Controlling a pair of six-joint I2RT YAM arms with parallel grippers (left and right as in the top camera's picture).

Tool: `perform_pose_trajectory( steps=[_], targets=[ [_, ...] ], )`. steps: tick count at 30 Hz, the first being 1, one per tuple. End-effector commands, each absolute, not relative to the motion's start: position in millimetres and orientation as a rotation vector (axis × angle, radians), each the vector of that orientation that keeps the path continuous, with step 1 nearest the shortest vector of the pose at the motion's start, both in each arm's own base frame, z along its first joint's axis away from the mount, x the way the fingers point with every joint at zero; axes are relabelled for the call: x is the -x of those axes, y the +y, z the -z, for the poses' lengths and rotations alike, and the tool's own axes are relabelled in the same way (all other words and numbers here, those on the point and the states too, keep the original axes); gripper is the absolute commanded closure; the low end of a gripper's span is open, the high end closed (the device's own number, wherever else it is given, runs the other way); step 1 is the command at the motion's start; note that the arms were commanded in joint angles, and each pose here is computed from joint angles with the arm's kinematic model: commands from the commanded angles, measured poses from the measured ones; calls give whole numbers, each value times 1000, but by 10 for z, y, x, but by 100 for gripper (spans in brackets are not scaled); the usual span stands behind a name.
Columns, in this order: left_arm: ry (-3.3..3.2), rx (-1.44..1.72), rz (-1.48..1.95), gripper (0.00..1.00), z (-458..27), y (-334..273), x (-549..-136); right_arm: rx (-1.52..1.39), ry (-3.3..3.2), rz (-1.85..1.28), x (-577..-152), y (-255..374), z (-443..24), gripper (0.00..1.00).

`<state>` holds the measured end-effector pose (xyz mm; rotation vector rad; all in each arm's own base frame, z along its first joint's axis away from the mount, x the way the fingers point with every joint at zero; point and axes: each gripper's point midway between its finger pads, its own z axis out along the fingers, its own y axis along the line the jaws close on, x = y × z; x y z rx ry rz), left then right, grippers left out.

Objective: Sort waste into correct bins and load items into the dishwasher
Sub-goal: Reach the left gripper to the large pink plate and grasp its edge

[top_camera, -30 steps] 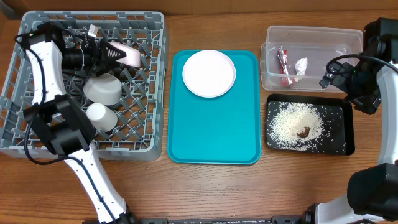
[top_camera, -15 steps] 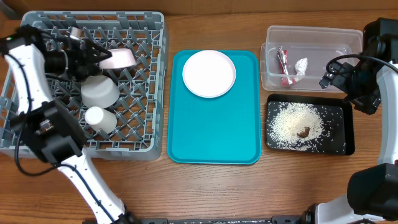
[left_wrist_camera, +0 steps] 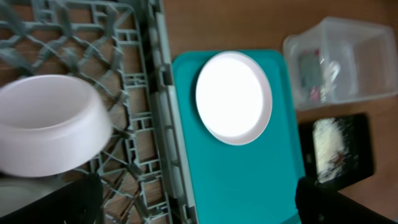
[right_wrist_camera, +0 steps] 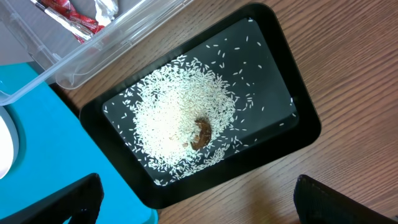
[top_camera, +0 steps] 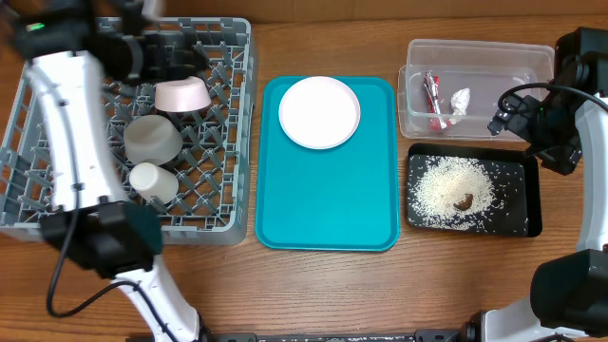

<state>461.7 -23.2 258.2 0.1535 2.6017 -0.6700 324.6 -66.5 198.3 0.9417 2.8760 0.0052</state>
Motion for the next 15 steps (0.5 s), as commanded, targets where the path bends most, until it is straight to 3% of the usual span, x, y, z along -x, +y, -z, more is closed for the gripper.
perform_pose_trajectory(
  steps=[1, 7, 15],
  targets=[
    [2697, -196, 409, 0, -2430, -464, -4625, -932, 2829, -11, -3276, -680, -2113, 0],
    [2706, -466, 187, 0, -2236, -1270, -4605, -932, 2828, -12, -3277, -680, -2113, 0],
    [2741, -739, 148, 0, -1703, -2168, -4450, -932, 2828, -12, -3277, -680, -2113, 0]
  ],
)
